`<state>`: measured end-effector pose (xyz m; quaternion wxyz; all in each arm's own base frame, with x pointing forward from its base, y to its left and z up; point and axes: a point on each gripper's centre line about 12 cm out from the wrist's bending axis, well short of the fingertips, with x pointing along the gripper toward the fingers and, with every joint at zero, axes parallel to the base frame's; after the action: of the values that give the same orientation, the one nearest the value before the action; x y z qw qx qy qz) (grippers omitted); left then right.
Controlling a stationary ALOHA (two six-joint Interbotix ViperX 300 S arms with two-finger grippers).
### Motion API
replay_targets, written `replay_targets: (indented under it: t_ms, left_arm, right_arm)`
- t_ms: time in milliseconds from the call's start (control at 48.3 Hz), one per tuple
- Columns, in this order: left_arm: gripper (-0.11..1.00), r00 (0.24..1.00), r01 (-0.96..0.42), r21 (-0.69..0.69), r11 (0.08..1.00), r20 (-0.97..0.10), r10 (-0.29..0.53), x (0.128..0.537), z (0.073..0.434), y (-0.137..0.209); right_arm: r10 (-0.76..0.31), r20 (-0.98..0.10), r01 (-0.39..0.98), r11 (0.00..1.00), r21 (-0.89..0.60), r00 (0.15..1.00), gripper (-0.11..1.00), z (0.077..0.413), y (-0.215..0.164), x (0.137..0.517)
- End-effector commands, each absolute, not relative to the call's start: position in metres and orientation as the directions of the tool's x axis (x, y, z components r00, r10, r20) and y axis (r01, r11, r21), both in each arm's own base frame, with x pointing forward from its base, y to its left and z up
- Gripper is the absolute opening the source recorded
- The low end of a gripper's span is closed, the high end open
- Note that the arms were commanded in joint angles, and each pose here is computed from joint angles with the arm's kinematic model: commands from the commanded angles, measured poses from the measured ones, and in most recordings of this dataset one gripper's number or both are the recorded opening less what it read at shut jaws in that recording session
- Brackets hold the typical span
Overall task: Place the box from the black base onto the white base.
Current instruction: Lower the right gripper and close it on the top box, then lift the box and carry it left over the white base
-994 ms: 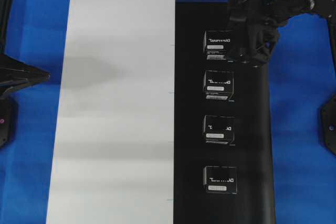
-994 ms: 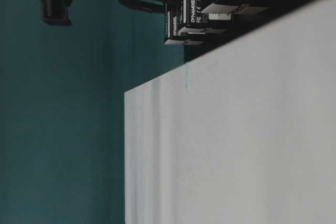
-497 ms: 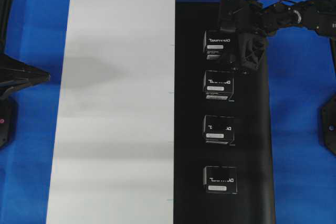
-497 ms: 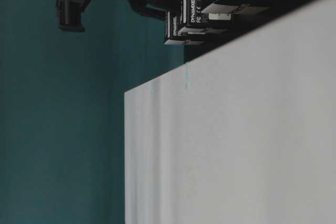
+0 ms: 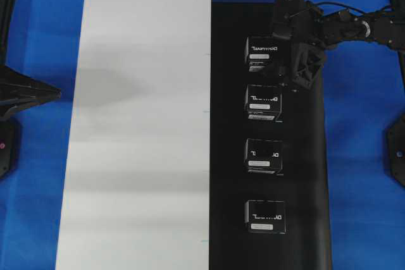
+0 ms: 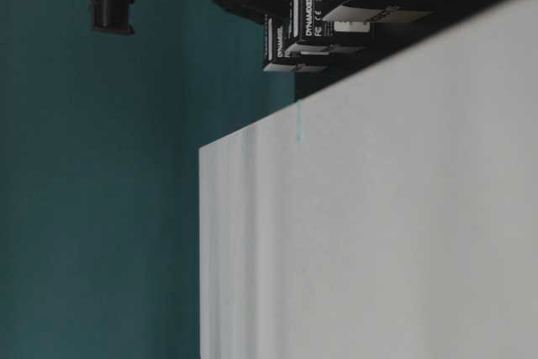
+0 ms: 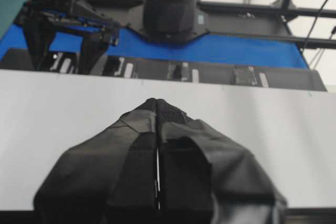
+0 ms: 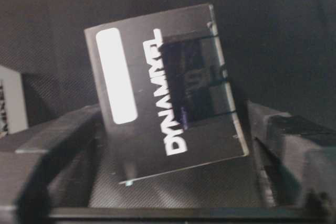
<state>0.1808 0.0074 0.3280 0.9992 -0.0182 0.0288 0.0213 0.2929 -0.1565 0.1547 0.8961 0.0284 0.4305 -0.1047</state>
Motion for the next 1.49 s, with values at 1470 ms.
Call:
replay_targets:
  t_ms: [1470]
  left_arm:
    - [-0.06,0.999,-0.041,-0.037,0.998,-0.021,0.040,0.179,0.341,0.007]
  right_arm:
    - [0.002,-0.655,0.095,0.989,0.112,0.755,0.60,0.302,-0.136,0.377]
